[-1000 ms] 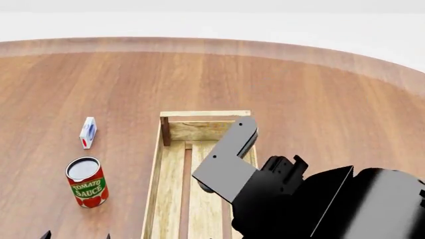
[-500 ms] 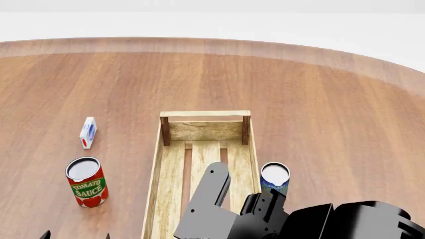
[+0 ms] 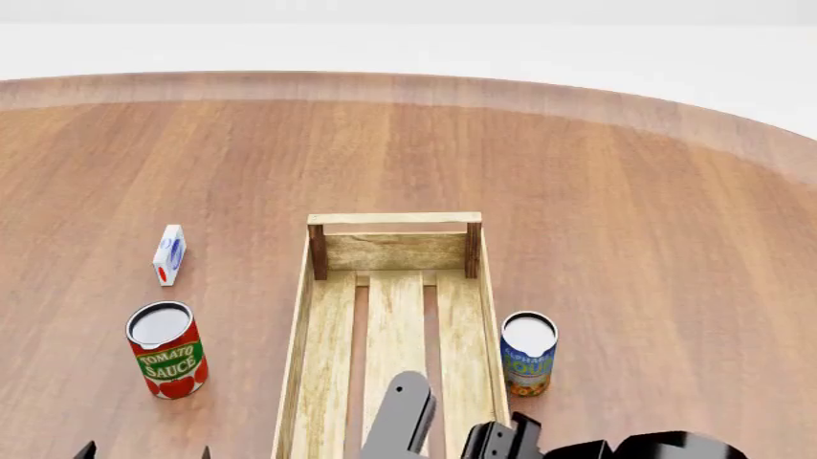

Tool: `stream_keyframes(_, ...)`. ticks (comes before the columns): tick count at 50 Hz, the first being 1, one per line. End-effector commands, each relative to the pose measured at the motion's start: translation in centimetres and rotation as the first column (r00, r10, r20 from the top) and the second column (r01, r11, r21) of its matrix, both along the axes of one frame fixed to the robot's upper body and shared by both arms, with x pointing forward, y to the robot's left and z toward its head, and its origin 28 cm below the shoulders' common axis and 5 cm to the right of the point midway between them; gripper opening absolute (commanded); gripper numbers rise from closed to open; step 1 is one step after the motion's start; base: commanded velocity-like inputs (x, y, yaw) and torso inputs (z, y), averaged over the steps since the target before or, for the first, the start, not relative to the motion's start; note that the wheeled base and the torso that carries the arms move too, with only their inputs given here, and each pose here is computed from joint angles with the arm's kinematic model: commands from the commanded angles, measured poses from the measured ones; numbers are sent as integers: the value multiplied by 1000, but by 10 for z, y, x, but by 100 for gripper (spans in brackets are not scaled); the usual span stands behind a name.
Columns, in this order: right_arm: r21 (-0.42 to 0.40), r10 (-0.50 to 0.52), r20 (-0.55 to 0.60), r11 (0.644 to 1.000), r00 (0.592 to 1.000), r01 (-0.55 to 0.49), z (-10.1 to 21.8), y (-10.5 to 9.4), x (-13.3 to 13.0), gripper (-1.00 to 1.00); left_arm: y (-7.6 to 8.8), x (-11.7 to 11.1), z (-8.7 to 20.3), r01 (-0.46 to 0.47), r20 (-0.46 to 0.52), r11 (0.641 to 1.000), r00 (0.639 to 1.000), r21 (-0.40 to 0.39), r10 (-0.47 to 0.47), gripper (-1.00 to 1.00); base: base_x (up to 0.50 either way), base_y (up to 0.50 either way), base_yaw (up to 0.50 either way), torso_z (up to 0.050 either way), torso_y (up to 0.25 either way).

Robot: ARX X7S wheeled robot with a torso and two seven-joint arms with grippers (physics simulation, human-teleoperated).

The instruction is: Pick up the butter and put it in the tray.

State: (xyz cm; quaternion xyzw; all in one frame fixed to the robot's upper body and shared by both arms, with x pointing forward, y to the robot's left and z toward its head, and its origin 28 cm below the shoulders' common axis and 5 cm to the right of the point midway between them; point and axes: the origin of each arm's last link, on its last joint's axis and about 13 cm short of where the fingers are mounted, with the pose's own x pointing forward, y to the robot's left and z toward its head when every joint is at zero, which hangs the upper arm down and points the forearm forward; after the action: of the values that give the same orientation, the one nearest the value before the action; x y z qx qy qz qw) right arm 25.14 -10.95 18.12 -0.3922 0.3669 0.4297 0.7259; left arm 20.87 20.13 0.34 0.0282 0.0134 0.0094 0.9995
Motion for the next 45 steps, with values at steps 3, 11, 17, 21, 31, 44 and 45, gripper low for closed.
stream_keyframes(3, -28, -13, -50, 1000, 999, 12, -24, -5, 2, 100, 0, 0, 0, -1, 0, 1000, 1000, 1, 1, 100, 0, 0, 0, 0, 0)
stream_keyframes(11, -29, -22, -65, 999, 998, 20, -30, -7, 4, 100, 0, 0, 0, 0, 1, 1000, 1000, 1, 0, 100, 0, 0, 0, 0, 0)
stream_keyframes(17, -26, -33, -76, 999, 997, 31, -40, -10, 6, 100, 0, 0, 1, 0, 2, 1000, 1000, 1, 0, 100, 0, 0, 0, 0, 0)
stream_keyframes(21, -31, -43, -83, 999, 996, 40, -45, -12, 7, 100, 0, 0, 1, 0, 2, 1000, 1000, 0, 0, 100, 0, 0, 0, 0, 0)
stream_keyframes(31, -39, -62, -93, 998, 994, 59, -52, -15, 9, 100, 0, -1, 1, 0, 1, 1000, 1000, 0, 0, 100, 0, 0, 0, 0, 0)
stream_keyframes(44, -39, -67, -113, 997, 991, 63, -63, -16, 11, 100, 0, -1, 0, 1, 1, 1000, 1000, 0, -1, 100, 0, 0, 0, 0, 0)
stream_keyframes(45, -42, -70, -115, 997, 991, 65, -65, -16, 11, 100, 0, -1, 0, 1, 1, 1000, 1000, 0, -1, 100, 0, 0, 0, 0, 0)
